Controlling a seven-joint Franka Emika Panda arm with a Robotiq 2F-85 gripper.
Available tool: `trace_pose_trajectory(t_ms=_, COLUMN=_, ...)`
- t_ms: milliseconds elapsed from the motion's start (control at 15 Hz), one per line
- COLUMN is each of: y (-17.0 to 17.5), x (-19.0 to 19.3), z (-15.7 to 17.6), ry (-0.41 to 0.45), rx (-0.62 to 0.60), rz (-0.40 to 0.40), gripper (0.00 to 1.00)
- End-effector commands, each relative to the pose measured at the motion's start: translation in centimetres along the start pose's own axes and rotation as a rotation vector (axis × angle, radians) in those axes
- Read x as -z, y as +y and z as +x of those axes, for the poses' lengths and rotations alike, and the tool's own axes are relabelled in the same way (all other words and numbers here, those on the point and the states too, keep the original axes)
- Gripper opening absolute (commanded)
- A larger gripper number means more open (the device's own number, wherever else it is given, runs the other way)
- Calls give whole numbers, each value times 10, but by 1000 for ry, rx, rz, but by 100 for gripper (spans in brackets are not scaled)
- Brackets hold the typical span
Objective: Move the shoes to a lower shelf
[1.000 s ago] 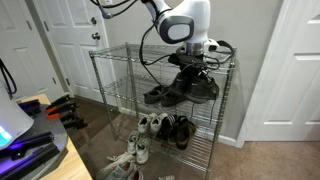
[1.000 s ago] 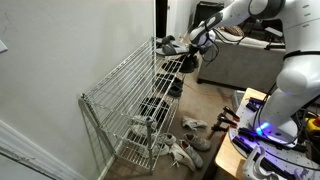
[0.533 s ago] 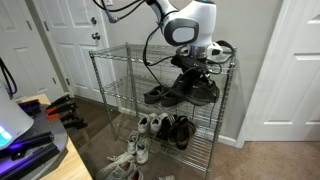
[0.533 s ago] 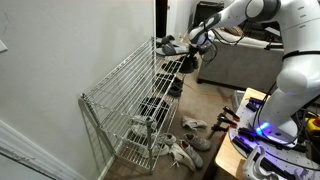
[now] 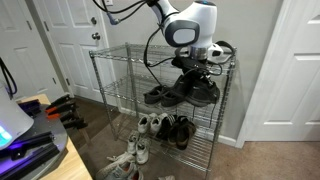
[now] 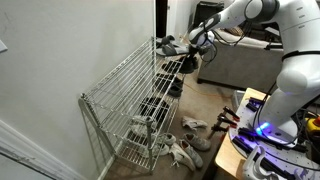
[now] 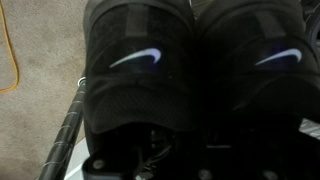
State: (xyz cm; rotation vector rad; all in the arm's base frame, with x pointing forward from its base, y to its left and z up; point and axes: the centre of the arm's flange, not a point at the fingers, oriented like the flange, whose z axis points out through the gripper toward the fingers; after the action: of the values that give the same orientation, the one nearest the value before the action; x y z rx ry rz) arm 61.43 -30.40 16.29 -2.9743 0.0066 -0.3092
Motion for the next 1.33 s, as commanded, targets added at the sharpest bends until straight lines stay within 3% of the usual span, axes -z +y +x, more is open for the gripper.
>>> trace_pose_trajectory(t_ms=0, y=0, x=0, z=0, ry=0, rx=0, rz=0, gripper=17)
trace_pose_trajectory(t_ms=133, y=0, x=0, z=0, ry=0, rx=0, rz=0, gripper=17)
trace_pose_trajectory(t_ms=200, y=0, x=0, z=0, ry=0, rx=0, rz=0, gripper=4)
trace_pose_trajectory(t_ms=733, y=25, x=-9, z=-36, ry=193, rx=-81, rz=-55, gripper=4)
trace_pose_trajectory(t_ms=1267, y=39, x=-42, z=-69, ry=344, rx=-79, rz=13, gripper=4)
